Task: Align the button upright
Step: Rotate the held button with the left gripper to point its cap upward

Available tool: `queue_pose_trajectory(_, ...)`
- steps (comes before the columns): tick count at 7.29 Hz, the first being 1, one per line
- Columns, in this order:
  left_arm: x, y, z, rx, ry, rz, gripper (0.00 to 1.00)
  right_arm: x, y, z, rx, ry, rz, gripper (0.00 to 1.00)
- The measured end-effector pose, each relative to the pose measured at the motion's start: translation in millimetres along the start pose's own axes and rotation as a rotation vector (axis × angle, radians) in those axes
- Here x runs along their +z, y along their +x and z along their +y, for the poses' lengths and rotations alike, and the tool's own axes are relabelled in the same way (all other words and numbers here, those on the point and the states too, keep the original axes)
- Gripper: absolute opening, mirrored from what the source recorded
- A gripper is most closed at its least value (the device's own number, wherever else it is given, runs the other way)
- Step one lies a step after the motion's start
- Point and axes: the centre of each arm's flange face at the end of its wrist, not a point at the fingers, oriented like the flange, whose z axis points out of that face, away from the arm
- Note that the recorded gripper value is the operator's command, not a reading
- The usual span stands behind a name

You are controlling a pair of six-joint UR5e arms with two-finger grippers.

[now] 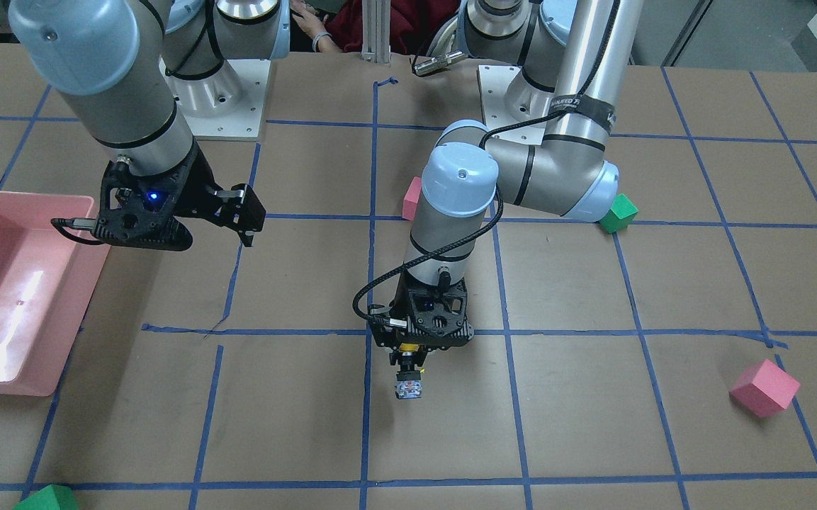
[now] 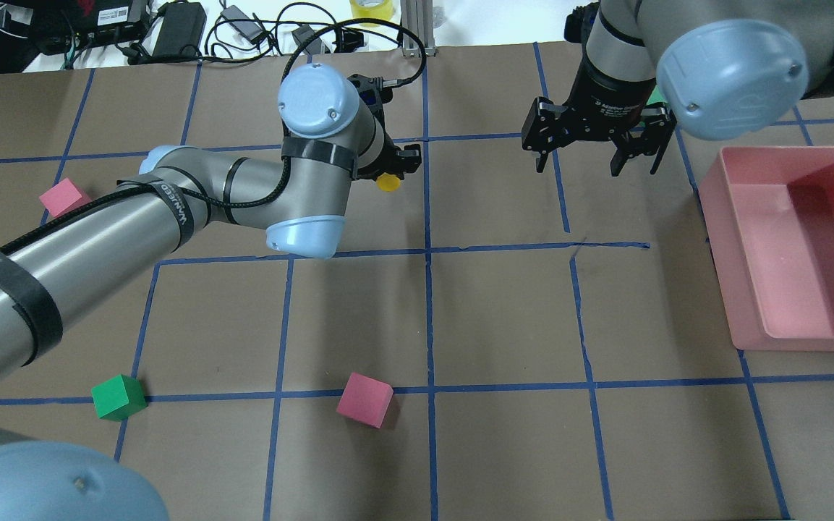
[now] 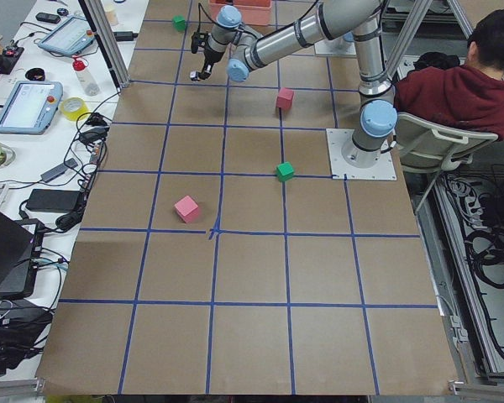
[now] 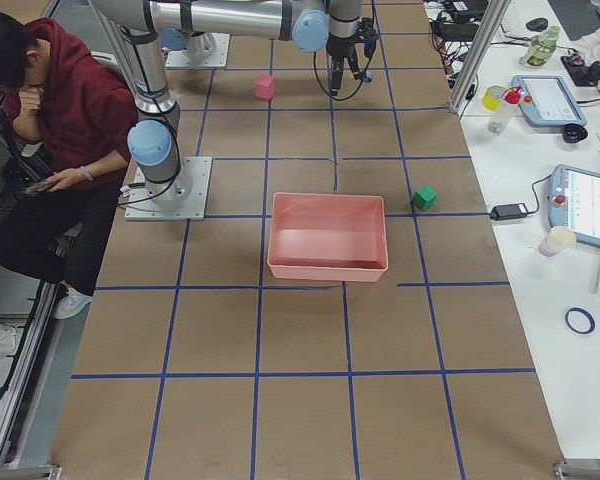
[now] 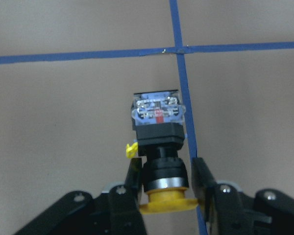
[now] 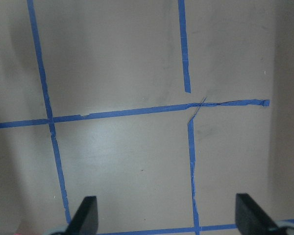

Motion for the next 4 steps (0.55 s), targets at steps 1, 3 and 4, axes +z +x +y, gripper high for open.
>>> queue_pose_trajectory(1,-7.5,3.2,3.1,-0.108,-0.081,0.009,0.00,-2.6,1.2,2.4,0.004,-0.008,0.005,1.00)
queue_pose_trajectory(3,-13.0,11.7,12.3,-0.350,-0.217,0.059,0.00,-13.4,1.5,10.1,0.008,-0.026,0.009,1.00)
queue_pose_trajectory(4,-12.9,17.1,16.3,-0.480,-0.283,0.092,0.00,-29.3,3.6,21.9,0.008,-0.020,0.015,1.00)
